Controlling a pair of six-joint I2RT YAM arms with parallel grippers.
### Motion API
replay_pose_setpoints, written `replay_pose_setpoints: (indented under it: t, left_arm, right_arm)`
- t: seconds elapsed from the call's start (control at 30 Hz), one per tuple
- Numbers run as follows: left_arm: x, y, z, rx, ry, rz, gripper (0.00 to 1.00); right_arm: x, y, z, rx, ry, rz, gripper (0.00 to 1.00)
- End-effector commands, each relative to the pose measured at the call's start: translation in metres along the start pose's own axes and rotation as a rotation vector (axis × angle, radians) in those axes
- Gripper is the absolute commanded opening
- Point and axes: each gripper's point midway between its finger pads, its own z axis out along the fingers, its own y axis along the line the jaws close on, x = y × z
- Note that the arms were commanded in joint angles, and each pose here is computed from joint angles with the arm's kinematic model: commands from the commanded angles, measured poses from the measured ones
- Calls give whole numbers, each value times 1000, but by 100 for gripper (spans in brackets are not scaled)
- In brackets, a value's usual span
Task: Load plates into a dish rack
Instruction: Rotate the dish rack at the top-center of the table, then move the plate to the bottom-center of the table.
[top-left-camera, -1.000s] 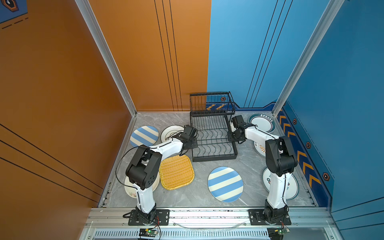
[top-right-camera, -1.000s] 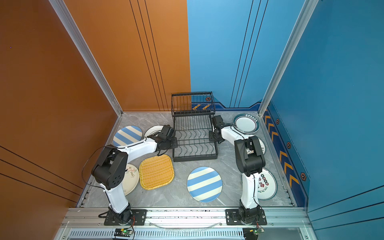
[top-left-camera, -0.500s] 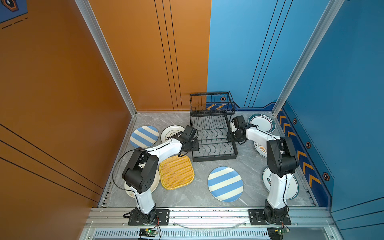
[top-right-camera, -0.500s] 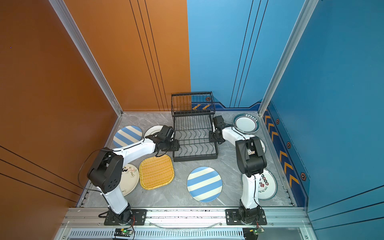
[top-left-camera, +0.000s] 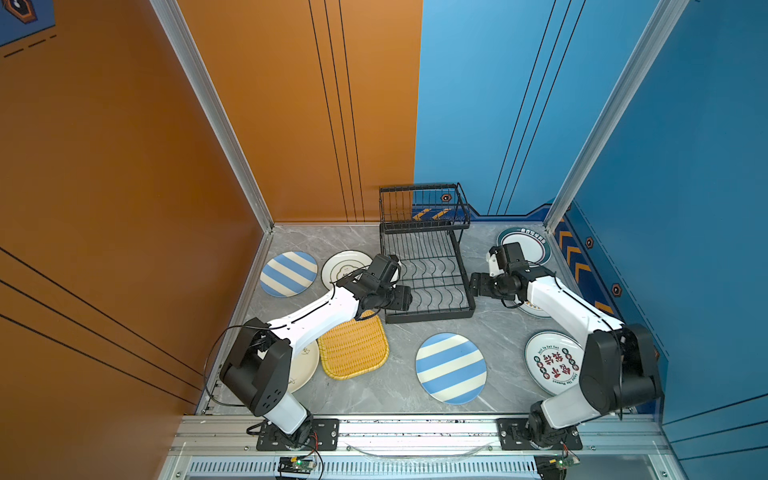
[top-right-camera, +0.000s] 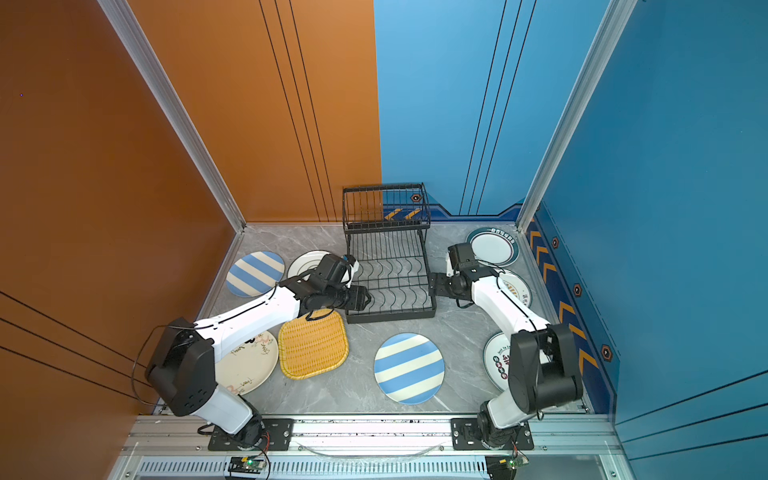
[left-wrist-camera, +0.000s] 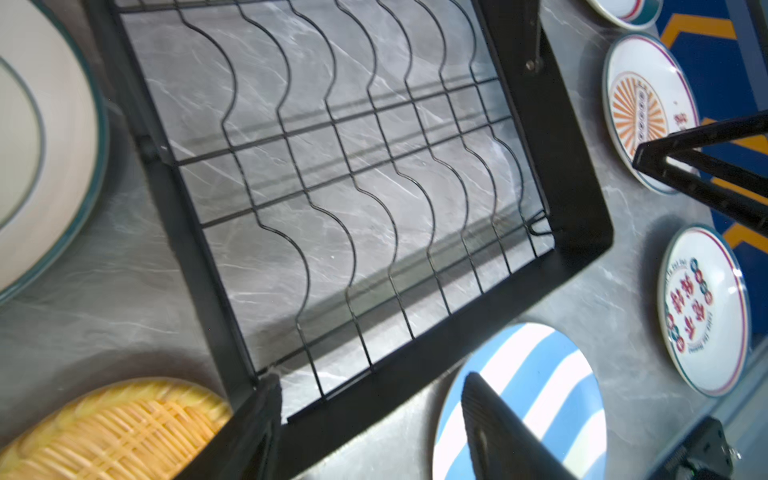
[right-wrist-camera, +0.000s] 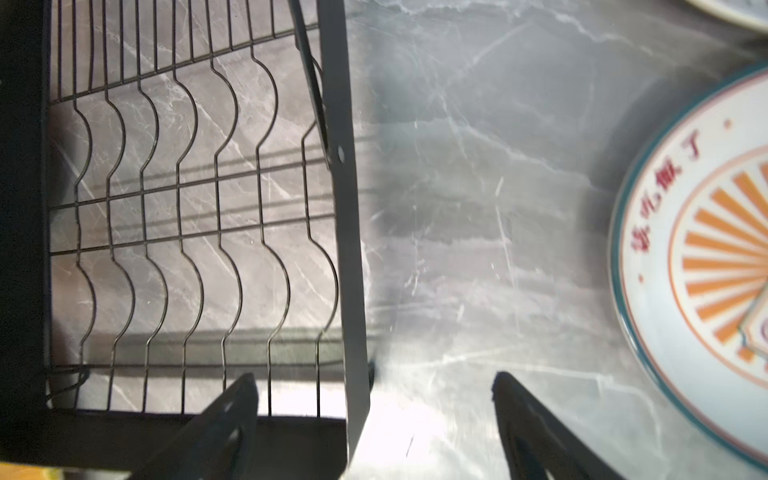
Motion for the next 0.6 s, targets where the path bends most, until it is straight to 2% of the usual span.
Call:
replay_pose_setpoints:
  t: [0.0, 0.27, 0.57]
  left_arm:
    - [35, -27, -1, 121, 117, 57, 72]
    - [80, -49, 8, 212, 255, 80, 75]
    - [112, -51, 21, 237, 373, 35, 75]
  right_arm:
    - [55, -9, -10, -5, 124, 93, 93]
    - [140, -3, -22, -63, 219, 217, 97]
    - [195, 3, -17, -75, 272, 279, 98]
